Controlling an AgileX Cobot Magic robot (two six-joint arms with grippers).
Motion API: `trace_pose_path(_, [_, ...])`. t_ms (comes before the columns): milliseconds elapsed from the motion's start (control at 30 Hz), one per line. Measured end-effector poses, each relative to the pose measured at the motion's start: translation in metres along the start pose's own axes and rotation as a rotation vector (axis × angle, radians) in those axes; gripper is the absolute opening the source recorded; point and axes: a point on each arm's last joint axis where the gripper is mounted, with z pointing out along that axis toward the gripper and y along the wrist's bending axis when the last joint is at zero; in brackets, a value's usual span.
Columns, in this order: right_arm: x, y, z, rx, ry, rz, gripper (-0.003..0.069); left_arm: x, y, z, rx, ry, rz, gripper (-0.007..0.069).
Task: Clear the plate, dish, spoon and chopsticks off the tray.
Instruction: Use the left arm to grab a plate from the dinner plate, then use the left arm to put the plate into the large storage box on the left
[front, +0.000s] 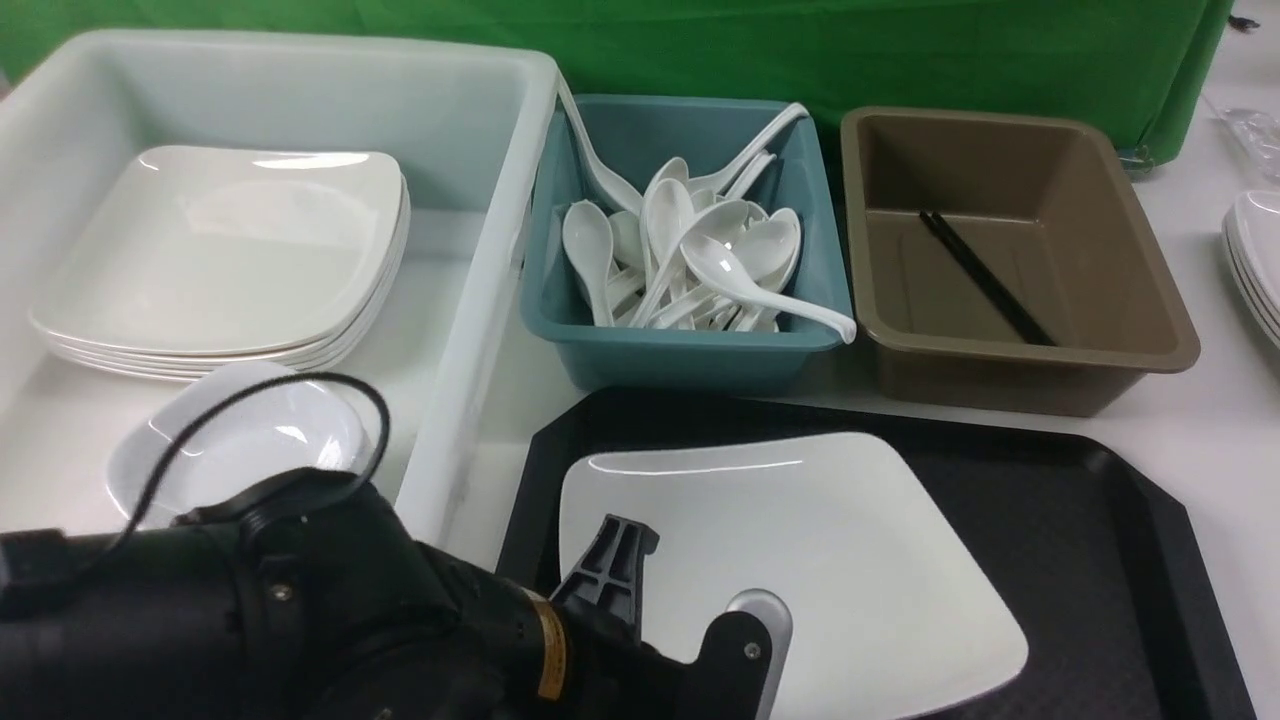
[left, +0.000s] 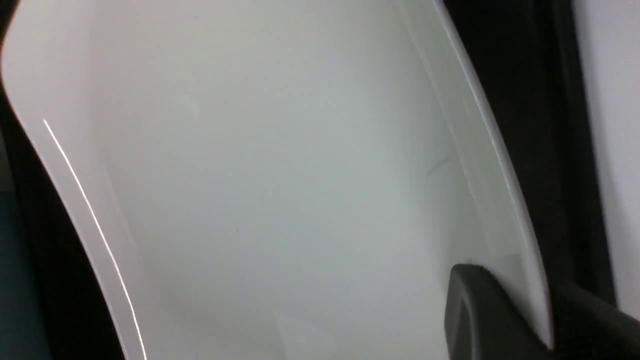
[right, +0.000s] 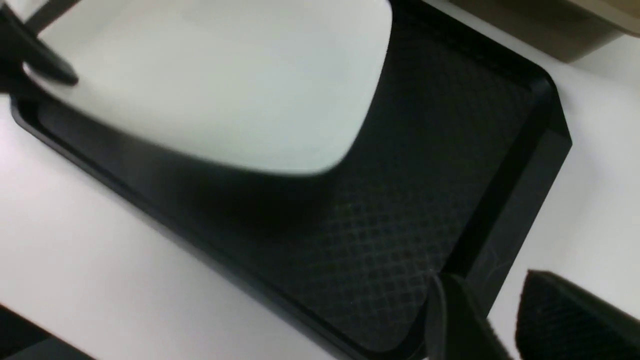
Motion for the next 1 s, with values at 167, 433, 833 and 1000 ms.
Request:
trace_pose_path(167, [-0.009,-0.002,-0.014,-0.016,-0.053,0.028,0.0219,-0.007,-0.006,-0.021,-0.006,-0.043,-0.01,0.0036])
trace_pose_path(433, [-0.015,-0.005,-0.025,-0.029,-0.095,0.05,0.0036,-0.01,-0.009,-0.06,-0.082,-0.128,-0.045,0.002])
trace_pose_path(833, [-0.023,-0.002,-0.026,-0.061,-0.172,0.074,0.0022,-0.01,-0.016,-0.092,-0.125,-0.215,-0.069,0.0029])
trace_pose_path(1000, [-0.023,-0.002,-0.026,-0.062,-0.175,0.074,0.0022,-0.011,-0.017,-0.095,-0.129,-0.238,-0.048,0.0029])
